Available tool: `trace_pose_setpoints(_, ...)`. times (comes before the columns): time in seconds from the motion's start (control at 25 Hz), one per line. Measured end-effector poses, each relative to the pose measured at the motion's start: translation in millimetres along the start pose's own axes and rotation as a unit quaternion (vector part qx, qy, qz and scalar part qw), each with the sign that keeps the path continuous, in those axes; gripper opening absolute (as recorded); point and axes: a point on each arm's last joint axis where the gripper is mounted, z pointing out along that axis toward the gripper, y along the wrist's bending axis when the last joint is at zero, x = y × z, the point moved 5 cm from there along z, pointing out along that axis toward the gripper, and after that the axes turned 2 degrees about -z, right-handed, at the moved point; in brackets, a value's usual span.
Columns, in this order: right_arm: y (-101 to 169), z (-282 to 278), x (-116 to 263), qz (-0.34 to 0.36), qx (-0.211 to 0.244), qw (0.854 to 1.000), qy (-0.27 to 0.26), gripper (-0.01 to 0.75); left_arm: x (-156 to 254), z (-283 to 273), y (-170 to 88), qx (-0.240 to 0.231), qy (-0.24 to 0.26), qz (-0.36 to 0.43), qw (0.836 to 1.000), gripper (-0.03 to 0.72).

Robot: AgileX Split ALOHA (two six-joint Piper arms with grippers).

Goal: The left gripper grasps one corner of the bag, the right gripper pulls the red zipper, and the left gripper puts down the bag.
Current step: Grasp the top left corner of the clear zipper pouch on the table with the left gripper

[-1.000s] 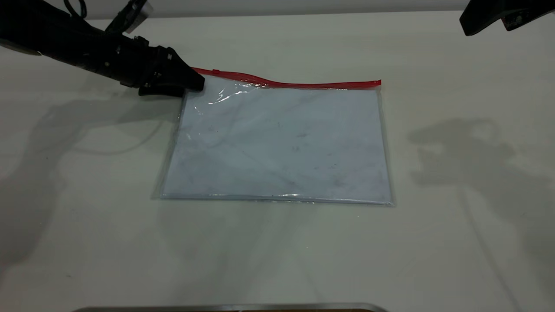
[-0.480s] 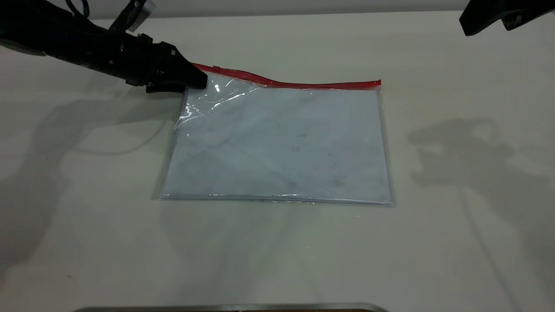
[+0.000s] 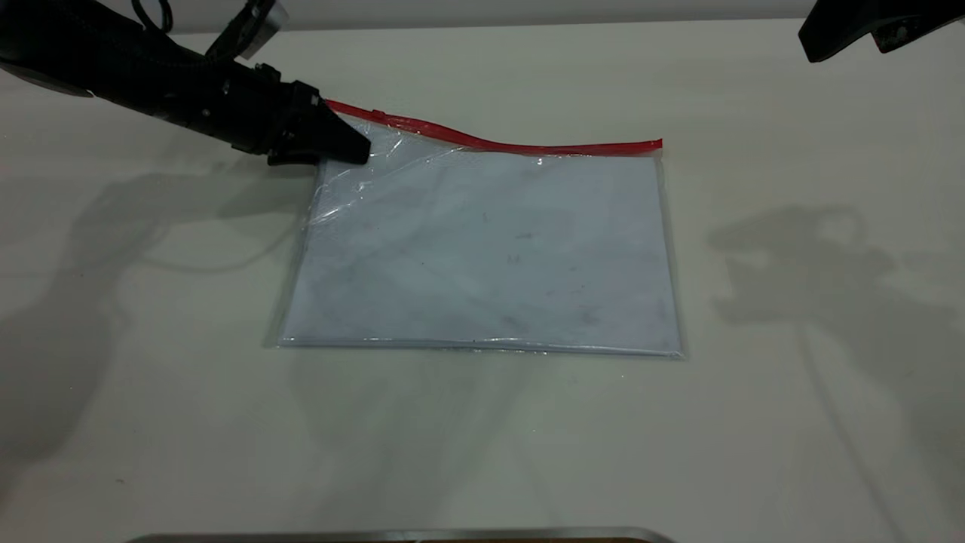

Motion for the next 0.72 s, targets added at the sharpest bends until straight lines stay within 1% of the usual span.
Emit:
trace_pose_setpoints(0.08, 0.0, 0.0, 0.0, 0.000, 0.000, 1.000, 0.000, 0.576, 0.3, 0.0, -0.1, 0.000, 0.001, 0.015, 1.000, 0.102)
trace_pose_setpoints(0.12, 0.1, 0.0, -0.1, 0.001, 0.000, 1.000, 0.000, 0.576, -0.2, -0.1, -0.2, 0.001, 0.001, 0.026, 1.000, 0.062)
trace_pose_setpoints(0.24, 0.1, 0.0, -0.7, -0.003, 0.000, 1.000, -0.002, 0.576, -3.8, -1.7, -3.6, 0.011, 0.007, 0.070, 0.997, 0.052)
trace_pose_setpoints(0.36, -0.2, 0.0, -2.0, -0.019, 0.001, 1.000, -0.007, 0.576, -13.5, -7.3, -10.7, 0.031, 0.029, 0.144, 0.989, 0.052)
trace_pose_setpoints(0.44, -0.2, -0.1, -3.8, -0.029, 0.001, 0.999, -0.013, 0.576, -22.7, -14.5, -16.7, 0.045, 0.056, 0.212, 0.975, 0.052)
trace_pose_setpoints(0.52, 0.6, 0.1, -6.0, -0.039, -0.002, 0.999, -0.021, 0.576, -30.7, -21.5, -24.0, 0.060, 0.085, 0.277, 0.955, 0.052)
trace_pose_setpoints(0.64, 2.8, 1.3, -11.0, -0.053, -0.010, 0.998, -0.034, 0.576, -43.4, -28.8, -34.2, 0.071, 0.118, 0.365, 0.921, 0.052)
trace_pose_setpoints(0.72, 4.8, 5.5, -17.0, -0.067, -0.022, 0.997, -0.040, 0.576, -51.2, -30.1, -44.4, 0.082, 0.131, 0.424, 0.892, 0.052)
